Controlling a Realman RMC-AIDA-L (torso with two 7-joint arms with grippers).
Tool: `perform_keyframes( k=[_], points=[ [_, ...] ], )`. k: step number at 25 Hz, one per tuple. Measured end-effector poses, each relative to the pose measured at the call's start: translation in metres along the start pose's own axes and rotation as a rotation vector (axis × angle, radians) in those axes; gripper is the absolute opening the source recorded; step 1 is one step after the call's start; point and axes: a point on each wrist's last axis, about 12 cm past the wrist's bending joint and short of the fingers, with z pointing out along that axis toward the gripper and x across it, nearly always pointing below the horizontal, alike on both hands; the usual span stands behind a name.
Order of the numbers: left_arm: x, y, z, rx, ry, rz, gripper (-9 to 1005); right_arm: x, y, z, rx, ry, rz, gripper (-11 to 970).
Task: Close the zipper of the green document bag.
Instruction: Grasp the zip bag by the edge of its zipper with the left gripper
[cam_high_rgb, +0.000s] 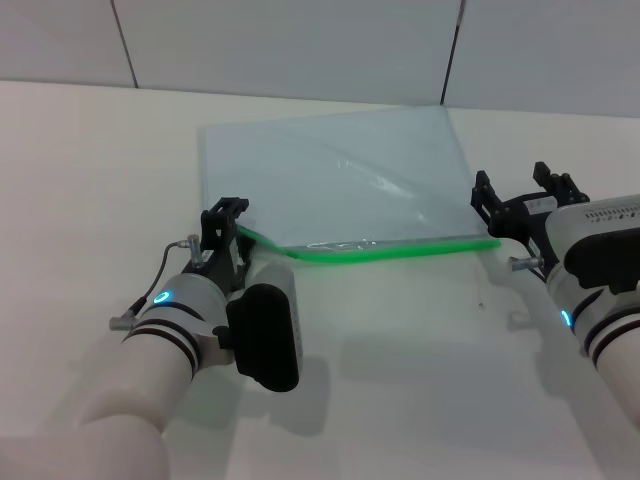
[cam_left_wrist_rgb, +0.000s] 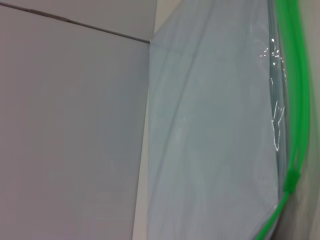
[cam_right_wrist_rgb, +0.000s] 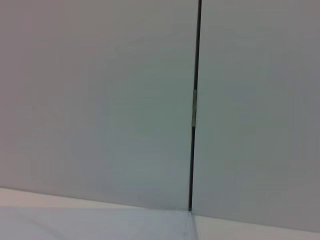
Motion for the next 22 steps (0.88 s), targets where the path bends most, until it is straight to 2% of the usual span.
perform_keyframes(
  k=[6, 11, 17, 22],
  points=[
    [-0.0010, 0.0013, -0.0008, -0.013, 0.000, -0.008, 532, 0.0007, -0.0003, -0.0005, 0.001, 0.001, 0.000, 746],
    [-0.0038, 0.0041, -0.0019, -0.036, -0.010, -0.059, 490, 0.0019, -0.0005, -0.0015, 0.001, 0.004, -0.001, 746],
    [-0.0062, 0.0043, -0.0022, -0.029, -0.017, -0.097, 337, 0.0026, 0.0006, -0.0020, -0.006, 0.006, -0.005, 745],
    [-0.0060, 0.0045, -0.0019, -0.027, -0.015, -0.107, 342, 0.0034, 0.0004, -0.0026, -0.006, 0.008, -0.006, 745]
  ],
)
